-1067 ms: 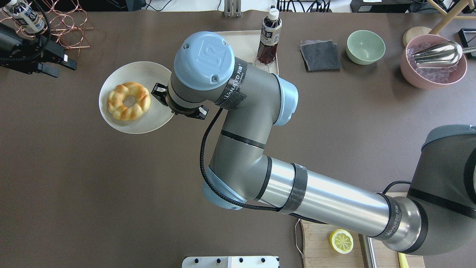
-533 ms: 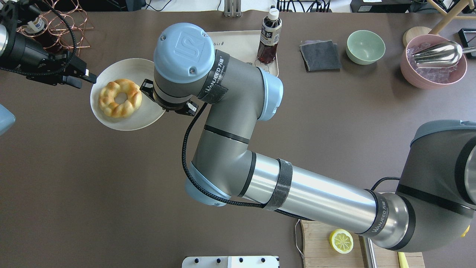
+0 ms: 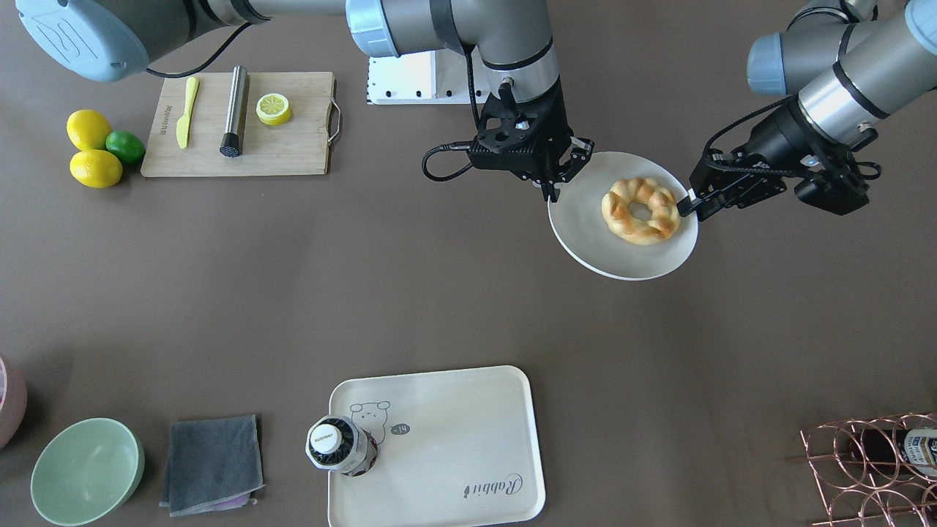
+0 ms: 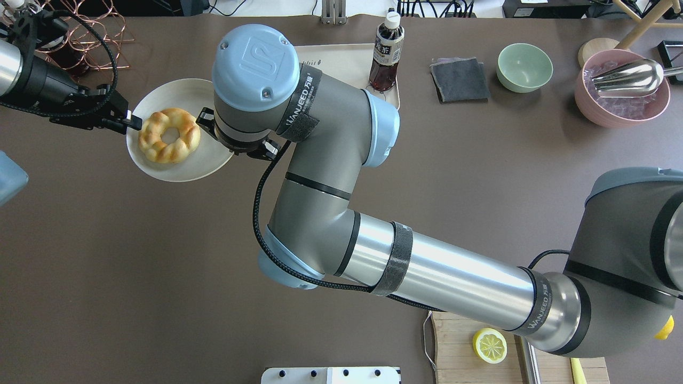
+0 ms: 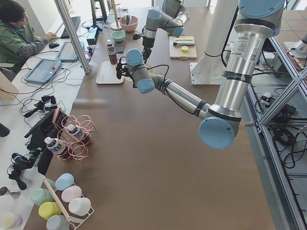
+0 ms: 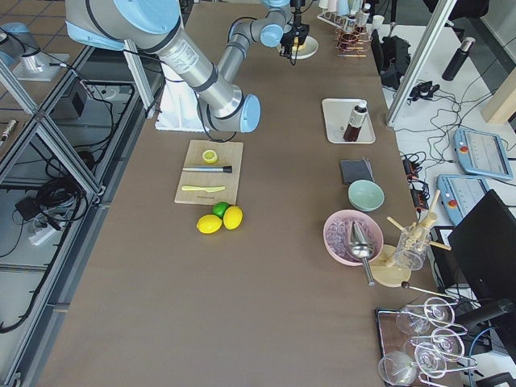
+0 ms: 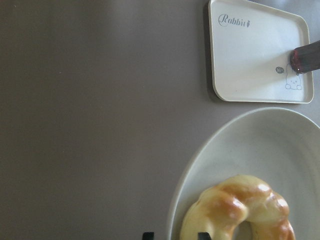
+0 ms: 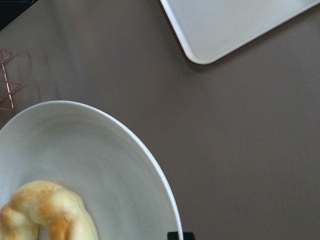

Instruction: Place donut on tray

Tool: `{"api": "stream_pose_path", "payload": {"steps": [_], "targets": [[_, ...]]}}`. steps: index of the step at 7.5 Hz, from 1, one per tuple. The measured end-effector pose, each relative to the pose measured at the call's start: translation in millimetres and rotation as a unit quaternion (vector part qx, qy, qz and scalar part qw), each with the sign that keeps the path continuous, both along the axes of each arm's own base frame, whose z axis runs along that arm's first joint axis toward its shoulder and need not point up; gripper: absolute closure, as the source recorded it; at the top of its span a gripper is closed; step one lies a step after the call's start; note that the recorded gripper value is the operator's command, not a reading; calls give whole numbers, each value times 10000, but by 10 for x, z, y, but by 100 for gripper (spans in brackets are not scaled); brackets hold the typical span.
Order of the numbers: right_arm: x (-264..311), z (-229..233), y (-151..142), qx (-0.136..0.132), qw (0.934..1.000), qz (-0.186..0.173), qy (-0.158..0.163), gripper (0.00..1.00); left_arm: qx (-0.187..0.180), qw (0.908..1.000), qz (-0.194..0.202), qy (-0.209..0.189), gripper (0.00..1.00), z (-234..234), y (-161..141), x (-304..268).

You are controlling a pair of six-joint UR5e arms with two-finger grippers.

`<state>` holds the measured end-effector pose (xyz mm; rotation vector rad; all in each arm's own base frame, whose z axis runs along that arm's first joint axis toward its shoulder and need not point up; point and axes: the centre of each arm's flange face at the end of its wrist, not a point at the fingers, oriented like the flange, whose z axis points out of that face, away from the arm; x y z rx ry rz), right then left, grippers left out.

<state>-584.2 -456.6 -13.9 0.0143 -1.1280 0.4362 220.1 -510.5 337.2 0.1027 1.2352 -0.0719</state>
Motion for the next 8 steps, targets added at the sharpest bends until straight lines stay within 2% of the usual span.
{"api": "stream_pose_path", "payload": {"steps": [2, 5, 6, 7, 8], "targets": [[24, -7, -20, 7, 10000, 12, -8, 100, -6, 10000, 2, -4, 77, 8, 3, 1], [69, -20, -56, 12, 10000, 35, -31, 100, -9, 10000, 10, -9, 77, 18, 5, 8], [80, -25, -61, 13, 10000, 36, -39, 100, -9, 10000, 11, -10, 85, 19, 5, 9], [87, -31, -60, 16, 10000, 35, -47, 100, -9, 10000, 12, -10, 99, 20, 5, 10], [91, -34, -61, 20, 10000, 35, -56, 100, -8, 10000, 12, -8, 100, 15, 4, 11]]}}
